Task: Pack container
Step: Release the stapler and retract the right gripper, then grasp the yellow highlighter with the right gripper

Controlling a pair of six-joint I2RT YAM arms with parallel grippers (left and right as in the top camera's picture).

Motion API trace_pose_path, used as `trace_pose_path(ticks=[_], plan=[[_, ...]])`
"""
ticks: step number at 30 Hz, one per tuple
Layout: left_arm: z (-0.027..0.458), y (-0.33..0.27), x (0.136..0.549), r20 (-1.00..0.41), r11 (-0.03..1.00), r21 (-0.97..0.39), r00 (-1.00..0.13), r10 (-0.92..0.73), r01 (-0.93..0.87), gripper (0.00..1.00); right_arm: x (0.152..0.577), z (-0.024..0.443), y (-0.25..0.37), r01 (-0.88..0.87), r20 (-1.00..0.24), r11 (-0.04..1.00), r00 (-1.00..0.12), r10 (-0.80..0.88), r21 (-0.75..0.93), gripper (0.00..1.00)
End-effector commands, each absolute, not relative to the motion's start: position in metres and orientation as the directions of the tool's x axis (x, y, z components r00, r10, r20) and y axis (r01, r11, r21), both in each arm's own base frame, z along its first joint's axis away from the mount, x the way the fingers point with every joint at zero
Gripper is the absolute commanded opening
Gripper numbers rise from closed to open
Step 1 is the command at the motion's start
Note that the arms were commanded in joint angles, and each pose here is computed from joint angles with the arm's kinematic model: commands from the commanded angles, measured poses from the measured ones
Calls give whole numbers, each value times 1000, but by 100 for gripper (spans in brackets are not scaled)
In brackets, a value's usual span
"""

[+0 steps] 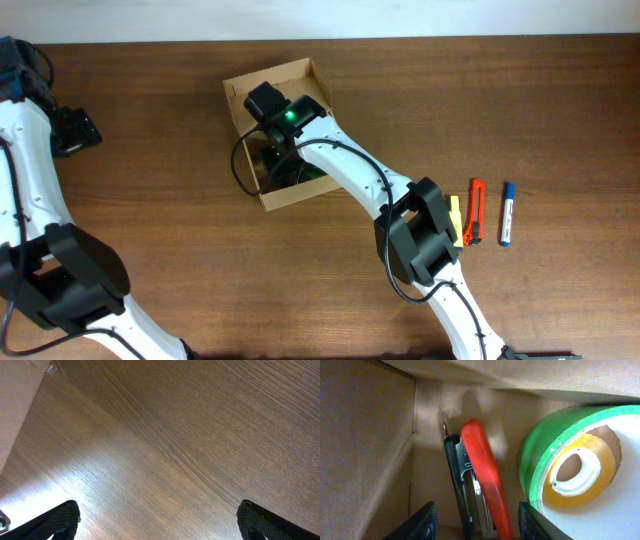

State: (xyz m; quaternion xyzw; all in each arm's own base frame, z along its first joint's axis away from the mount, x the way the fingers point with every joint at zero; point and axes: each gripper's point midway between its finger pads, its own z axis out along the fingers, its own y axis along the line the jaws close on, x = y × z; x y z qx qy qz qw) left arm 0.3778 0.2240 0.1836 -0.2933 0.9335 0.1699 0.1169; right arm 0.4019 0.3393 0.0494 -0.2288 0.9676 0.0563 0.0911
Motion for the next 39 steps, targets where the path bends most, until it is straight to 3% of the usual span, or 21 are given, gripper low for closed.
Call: trace_pose_path(ticks=[1,3,4,6,7,10,13,17,22,26,30,33,34,39], plan=[[186,226,376,-319,774,253,-805,-500,-580,100,405,48,339,-475,-210,879,-866,-455,55,52],[185,226,376,-319,774,253,-805,-500,-580,100,412,60,344,-492,-246,869,-850,-466,56,51],[186,226,376,-319,774,253,-805,-500,-580,100,416,67,348,-493,-268,868,-845,-462,59,46],[185,226,376,-319,774,253,-805,-500,-580,100,423,81,353,-494,-309,867,-836,-454,64,20],[186,226,376,-319,774,253,-805,-500,-580,100,426,88,355,-495,-327,866,-831,-450,67,12],[186,226,376,-319,774,252,-805,-500,-580,100,429,102,357,-496,-351,866,-824,-444,69,4],[185,226,376,-319,774,253,-805,-500,-580,100,441,134,330,-463,-381,882,-802,-460,-90,4],[186,226,376,-319,774,252,-805,-500,-580,100,458,198,284,-380,-469,917,-793,-389,-120,4],[186,226,376,-319,774,252,-805,-500,-580,100,451,258,115,-94,-494,990,-859,-135,-107,4],[185,226,376,-319,774,253,-805,-500,-580,100,386,250,3,125,-480,992,-871,100,-21,4],[186,226,376,-319,774,252,-805,-500,-580,100,293,197,-15,181,-301,983,-940,162,-36,4],[185,226,376,-319,774,253,-805,-500,-580,100,281,154,-4,211,-214,977,-954,209,14,29],[185,226,376,-319,774,253,-805,-500,-580,100,278,139,-2,209,-189,978,-959,209,20,43],[185,226,376,-319,774,253,-805,-500,-580,100,279,78,9,203,-92,977,-974,208,60,47]])
